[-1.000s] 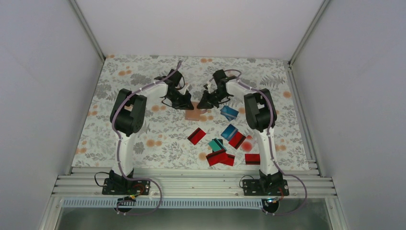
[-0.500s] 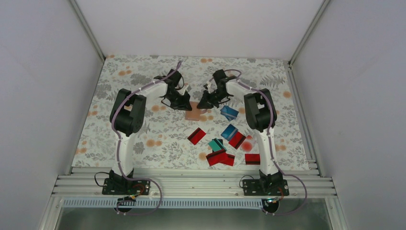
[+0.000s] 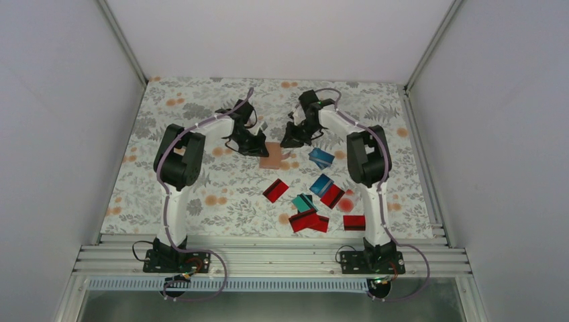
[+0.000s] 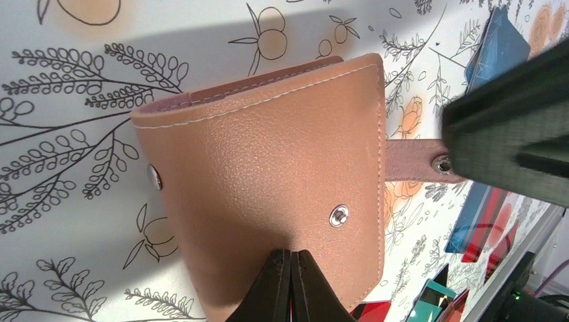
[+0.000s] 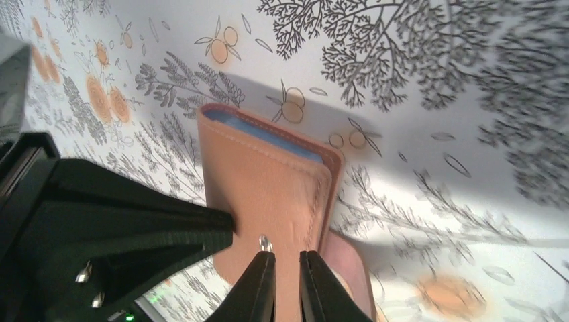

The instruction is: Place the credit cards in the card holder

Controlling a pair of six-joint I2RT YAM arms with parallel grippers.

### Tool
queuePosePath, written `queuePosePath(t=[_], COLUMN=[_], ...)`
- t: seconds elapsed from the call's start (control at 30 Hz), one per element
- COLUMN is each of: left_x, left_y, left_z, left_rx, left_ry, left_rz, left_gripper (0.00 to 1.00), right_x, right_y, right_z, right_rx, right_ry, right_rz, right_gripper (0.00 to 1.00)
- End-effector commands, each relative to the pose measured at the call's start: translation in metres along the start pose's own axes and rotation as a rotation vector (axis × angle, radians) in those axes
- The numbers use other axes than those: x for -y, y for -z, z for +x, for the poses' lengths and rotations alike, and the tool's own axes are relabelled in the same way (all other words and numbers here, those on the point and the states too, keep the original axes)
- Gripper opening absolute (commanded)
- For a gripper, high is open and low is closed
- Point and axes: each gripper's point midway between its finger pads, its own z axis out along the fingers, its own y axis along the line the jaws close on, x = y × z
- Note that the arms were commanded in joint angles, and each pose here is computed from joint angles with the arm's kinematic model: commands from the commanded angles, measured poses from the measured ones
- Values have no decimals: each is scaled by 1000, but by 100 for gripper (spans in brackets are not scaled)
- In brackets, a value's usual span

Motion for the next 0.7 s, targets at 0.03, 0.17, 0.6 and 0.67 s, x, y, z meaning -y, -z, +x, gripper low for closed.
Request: queuePosePath(t=[0.03, 0.17, 0.6, 0.67], left_x=[-20, -20, -19, -19], left_y=[-16, -15, -15, -16], left_z=[13, 12, 11, 12], left_rx=[-41, -40, -47, -50], left_ry=[15, 10, 6, 6], left_rz=[-38, -41, -36, -35], left_gripper=[2, 2, 2, 2], right_x=[-4, 8, 18, 18], right_y=[48, 55, 24, 22], right_z=[9, 18, 35, 35], right_rx=[99, 114, 34, 29], right_ry=[63, 56, 38, 37], right_rz=[147, 217, 177, 173], right_gripper=[12, 16, 19, 18])
